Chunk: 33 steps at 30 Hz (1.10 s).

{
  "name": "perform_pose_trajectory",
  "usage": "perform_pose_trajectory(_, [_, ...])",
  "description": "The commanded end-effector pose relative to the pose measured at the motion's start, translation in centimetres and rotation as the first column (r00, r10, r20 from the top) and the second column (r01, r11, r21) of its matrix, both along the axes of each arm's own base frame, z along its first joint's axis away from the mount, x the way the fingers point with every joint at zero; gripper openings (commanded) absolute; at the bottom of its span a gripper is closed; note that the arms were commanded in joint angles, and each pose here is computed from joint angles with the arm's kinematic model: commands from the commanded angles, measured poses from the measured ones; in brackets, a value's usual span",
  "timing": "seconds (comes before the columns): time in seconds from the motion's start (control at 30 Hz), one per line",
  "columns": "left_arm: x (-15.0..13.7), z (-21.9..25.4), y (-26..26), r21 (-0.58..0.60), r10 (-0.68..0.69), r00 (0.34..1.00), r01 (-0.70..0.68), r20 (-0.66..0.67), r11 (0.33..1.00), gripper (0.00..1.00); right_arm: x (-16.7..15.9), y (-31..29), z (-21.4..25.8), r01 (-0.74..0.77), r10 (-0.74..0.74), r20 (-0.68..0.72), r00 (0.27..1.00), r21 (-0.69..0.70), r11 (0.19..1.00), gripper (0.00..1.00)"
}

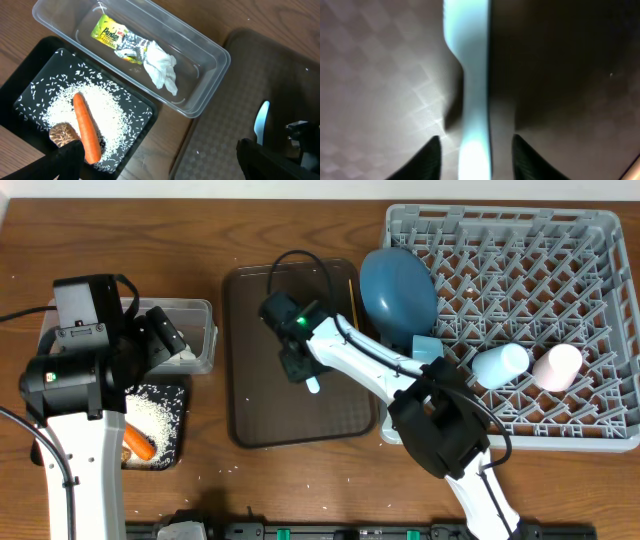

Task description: Sort waste into correct bins and load items into the dishwasher rack

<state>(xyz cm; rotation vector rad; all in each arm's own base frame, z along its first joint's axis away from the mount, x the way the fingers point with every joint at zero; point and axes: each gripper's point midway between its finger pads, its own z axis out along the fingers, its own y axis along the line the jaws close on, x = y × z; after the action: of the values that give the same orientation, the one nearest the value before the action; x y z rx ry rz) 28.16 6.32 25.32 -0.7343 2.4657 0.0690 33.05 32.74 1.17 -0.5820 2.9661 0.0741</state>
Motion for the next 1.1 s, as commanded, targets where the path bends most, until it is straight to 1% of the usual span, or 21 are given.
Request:
perform_pose_trajectory(0.0, [-0.1,0.1,0.3,0.008,0.007,1.000,-0.007,-0.001,1.000,0.98,-0.7,-0.3,-1.1,0.002,-0.001,-0.055,0.998,0.015,1.000,0.28])
perform_pose_trajectory(0.03, [-0.1,0.1,0.3,0.008,0.007,1.000,-0.007,-0.001,1.000,0.98,-0.8,-0.3,-1.2,0.001,-0.001,-0.059,0.998,0.015,1.000,0.31])
perform_pose_trajectory(0.1, [-0.1,0.1,0.3,0.008,0.007,1.000,-0.007,-0.002,1.000,0.98,-0.8,-0.3,-1.3,0.001,0.000,-0.060,0.998,0.014,1.000,0.33])
perform_pose_trajectory(0.13, [-0.1,0.1,0.3,0.008,0.007,1.000,-0.007,-0.001,1.000,0.98,-0.9,-0.4,-1.3,0.001,0.000,-0.063,0.998,0.012,1.000,0.29])
perform_pose_trajectory(0.2, [-0.1,0.1,0.3,0.008,0.007,1.000,-0.007,-0.001,1.000,0.98,-1.1,-0.4,-1.5,0.001,0.000,-0.070,0.998,0.014,1.000,0.17])
perform_pose_trajectory(0.23, [-0.1,0.1,0.3,0.008,0.007,1.000,-0.007,-0.001,1.000,0.98,-1.1,-0.4,-1.5,0.000,0.001,-0.071,0.997,0.018,1.000,0.13])
perform_pose_trajectory(0.3, [-0.1,0.1,0.3,0.008,0.007,1.000,-0.007,-0.001,1.000,0.98,-1.4,0.2,-1.5,-0.014,0.019,-0.087,0.996,0.049,0.999,0.11])
perform_pose_trajectory(0.37, [-0.1,0.1,0.3,0.008,0.007,1.000,-0.007,-0.001,1.000,0.98,-2.0,1.4,-1.4,-0.069,0.082,-0.115,0.990,0.111,0.991,0.09])
perform_pose_trajectory(0.4, [-0.1,0.1,0.3,0.008,0.007,1.000,-0.007,-0.001,1.000,0.98,-2.2,1.6,-1.3,-0.074,0.088,-0.120,0.989,0.120,0.990,0.08])
perform_pose_trajectory(0.43, [-0.1,0.1,0.3,0.008,0.007,1.000,-0.007,-0.002,1.000,0.98,-2.2,1.6,-1.3,-0.075,0.089,-0.119,0.989,0.120,0.990,0.01])
perform_pose_trajectory(0.57, [-0.1,0.1,0.3,0.008,0.007,1.000,-0.007,-0.001,1.000,0.98,-1.9,1.4,-1.4,-0.055,0.066,-0.106,0.992,0.105,0.993,0.01])
perform_pose_trajectory(0.8, [-0.1,0.1,0.3,0.008,0.007,1.000,-0.007,-0.001,1.000,0.98,-1.7,1.6,-1.2,-0.058,0.069,-0.097,0.993,0.109,0.992,0.01])
perform_pose_trajectory(1.07, [-0.1,0.1,0.3,0.008,0.007,1.000,-0.007,-0.001,1.000,0.98,-3.0,3.0,-1.2,-0.150,0.160,-0.083,0.984,0.113,0.982,0.01])
